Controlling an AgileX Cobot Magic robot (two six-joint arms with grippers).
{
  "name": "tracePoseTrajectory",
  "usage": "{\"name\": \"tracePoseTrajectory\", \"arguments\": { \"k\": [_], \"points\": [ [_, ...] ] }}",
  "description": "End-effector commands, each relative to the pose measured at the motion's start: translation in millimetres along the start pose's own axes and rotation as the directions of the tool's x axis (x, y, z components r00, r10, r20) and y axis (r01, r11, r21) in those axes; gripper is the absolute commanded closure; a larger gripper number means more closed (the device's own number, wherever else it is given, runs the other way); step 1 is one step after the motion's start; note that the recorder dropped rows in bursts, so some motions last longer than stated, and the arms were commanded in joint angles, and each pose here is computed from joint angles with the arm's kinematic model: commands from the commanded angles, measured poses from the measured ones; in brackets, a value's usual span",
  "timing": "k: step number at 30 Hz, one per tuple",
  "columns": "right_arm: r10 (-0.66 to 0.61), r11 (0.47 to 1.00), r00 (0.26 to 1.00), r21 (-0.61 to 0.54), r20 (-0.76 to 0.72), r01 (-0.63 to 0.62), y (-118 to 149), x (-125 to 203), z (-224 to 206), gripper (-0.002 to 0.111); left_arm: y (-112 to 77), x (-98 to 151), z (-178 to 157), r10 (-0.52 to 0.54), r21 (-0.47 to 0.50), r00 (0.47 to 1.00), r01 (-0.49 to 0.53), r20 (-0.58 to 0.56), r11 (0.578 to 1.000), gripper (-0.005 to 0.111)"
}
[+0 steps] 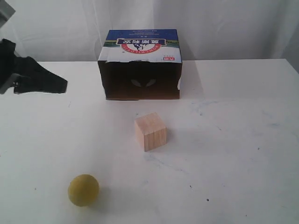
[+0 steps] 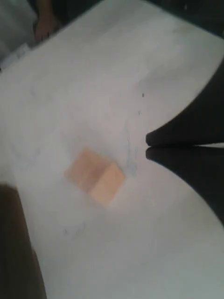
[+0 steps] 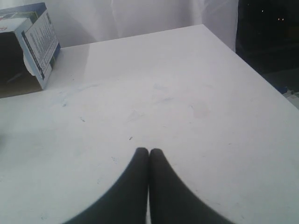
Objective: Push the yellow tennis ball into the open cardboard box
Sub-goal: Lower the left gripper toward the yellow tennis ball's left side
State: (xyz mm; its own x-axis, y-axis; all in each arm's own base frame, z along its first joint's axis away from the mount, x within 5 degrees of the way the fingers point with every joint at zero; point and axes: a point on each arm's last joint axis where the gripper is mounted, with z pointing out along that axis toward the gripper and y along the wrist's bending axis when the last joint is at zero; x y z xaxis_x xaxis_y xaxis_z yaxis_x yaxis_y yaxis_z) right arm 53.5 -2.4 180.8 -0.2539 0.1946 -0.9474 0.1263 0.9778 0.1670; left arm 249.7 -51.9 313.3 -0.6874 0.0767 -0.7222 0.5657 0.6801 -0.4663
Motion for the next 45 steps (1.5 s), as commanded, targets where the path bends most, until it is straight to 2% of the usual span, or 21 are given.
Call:
{"name": "tracePoseTrajectory", "arguments": {
  "k": [1, 3, 6, 7, 8, 9, 11, 12, 13, 15, 18, 21, 25, 30, 32, 33, 35, 37, 40, 43, 45],
  "points": [
    [0.000, 1.000, 1.000, 0.005, 0.015, 0.000, 0, -1, 0, 0.108, -7.5, 25, 13, 0.128, 0.180, 0.984, -0.149, 0.122, 0.972, 0.107],
    [0.000, 1.000, 1.000, 0.005, 0.015, 0.000, 0, -1, 0, 0.108, -5.5, 42, 18, 0.116, 0.204, 0.987, -0.136, 0.108, 0.970, 0.107],
    [0.000, 1.000, 1.000, 0.005, 0.015, 0.000, 0, -1, 0, 0.108, 1.6, 82, 29, 0.013, 0.196, 0.999, -0.022, 0.045, 0.980, 0.107],
    [0.000, 1.000, 1.000, 0.005, 0.015, 0.000, 0, -1, 0, 0.108, 5.1, 92, 32, -0.025, 0.166, 0.998, 0.014, 0.060, 0.986, 0.107],
    [0.000, 1.000, 1.000, 0.005, 0.015, 0.000, 0, -1, 0, 0.108, 12.9, 105, 37, -0.137, 0.122, 0.978, 0.118, 0.160, 0.985, 0.107],
    [0.000, 1.000, 1.000, 0.005, 0.015, 0.000, 0, -1, 0, 0.108, 15.8, 113, 39, -0.175, 0.116, 0.959, 0.152, 0.224, 0.982, 0.107],
    [0.000, 1.000, 1.000, 0.005, 0.015, 0.000, 0, -1, 0, 0.108, 7.5, 143, 43, -0.123, 0.199, 0.975, 0.085, 0.187, 0.976, 0.107],
    [0.000, 1.000, 1.000, 0.005, 0.015, 0.000, 0, -1, 0, 0.108, 1.0, 153, 43, -0.139, 0.258, 0.973, 0.089, 0.182, 0.962, 0.107],
    [0.000, 1.000, 1.000, 0.005, 0.015, 0.000, 0, -1, 0, 0.108, 1.0, 157, 43, -0.134, 0.247, 0.976, 0.089, 0.173, 0.965, 0.107],
    [0.000, 1.000, 1.000, 0.005, 0.015, 0.000, 0, -1, 0, 0.108, 17.4, 171, 46, -0.144, 0.044, 0.986, 0.140, 0.089, 0.989, 0.107],
    [0.000, 1.000, 1.000, 0.005, 0.015, 0.000, 0, -1, 0, 0.108, 36.4, 181, 44, -0.174, -0.188, 0.984, 0.175, 0.019, 0.967, 0.107],
    [0.000, 1.000, 1.000, 0.005, 0.015, 0.000, 0, -1, 0, 0.108, 39.0, 175, 41, -0.213, -0.231, 0.976, 0.219, 0.049, 0.948, 0.107],
    [0.000, 1.000, 1.000, 0.005, 0.015, 0.000, 0, -1, 0, 0.108, 46.7, 152, 25, -0.204, -0.389, 0.968, 0.247, 0.148, 0.887, 0.107],
    [0.000, 1.000, 1.000, 0.005, 0.015, 0.000, 0, -1, 0, 0.108, 41.7, 135, 9, -0.148, -0.475, 0.982, 0.186, 0.117, 0.860, 0.107],
    [0.000, 1.000, 1.000, 0.005, 0.015, 0.000, 0, -1, 0, 0.108, 44.9, 135, 5, -0.200, -0.528, 0.978, 0.202, 0.062, 0.825, 0.107],
    [0.000, 1.000, 1.000, 0.005, 0.015, 0.000, 0, -1, 0, 0.108, 53.4, 134, 3, -0.247, -0.591, 0.965, 0.247, 0.083, 0.768, 0.107],
    [0.000, 1.000, 1.000, 0.005, 0.015, 0.000, 0, -1, 0, 0.108, 63.0, 121, 3, -0.288, -0.618, 0.944, 0.322, 0.158, 0.717, 0.107],
    [0.007, 1.000, 1.000, 0.005, 0.015, -0.007, 0, -1, 0, 0.108, 66.8, 102, 5, -0.328, -0.591, 0.922, 0.385, 0.208, 0.709, 0.107],
    [0.019, 1.000, 1.000, 0.004, 0.015, -0.019, 0, -1, 0, 0.108, 62.1, 79, 8, -0.348, -0.528, 0.924, 0.376, 0.156, 0.761, 0.107],
    [0.019, 1.000, 1.000, 0.004, 0.015, -0.019, 0, -1, 0, 0.108, 52.8, 75, 7, -0.352, -0.482, 0.931, 0.353, 0.097, 0.802, 0.107],
    [0.019, 1.000, 1.000, 0.004, 0.015, -0.019, 0, -1, 0, 0.108, 34.9, 81, 13, -0.253, -0.358, 0.963, 0.207, -0.086, 0.911, 0.107]
  ]
}}
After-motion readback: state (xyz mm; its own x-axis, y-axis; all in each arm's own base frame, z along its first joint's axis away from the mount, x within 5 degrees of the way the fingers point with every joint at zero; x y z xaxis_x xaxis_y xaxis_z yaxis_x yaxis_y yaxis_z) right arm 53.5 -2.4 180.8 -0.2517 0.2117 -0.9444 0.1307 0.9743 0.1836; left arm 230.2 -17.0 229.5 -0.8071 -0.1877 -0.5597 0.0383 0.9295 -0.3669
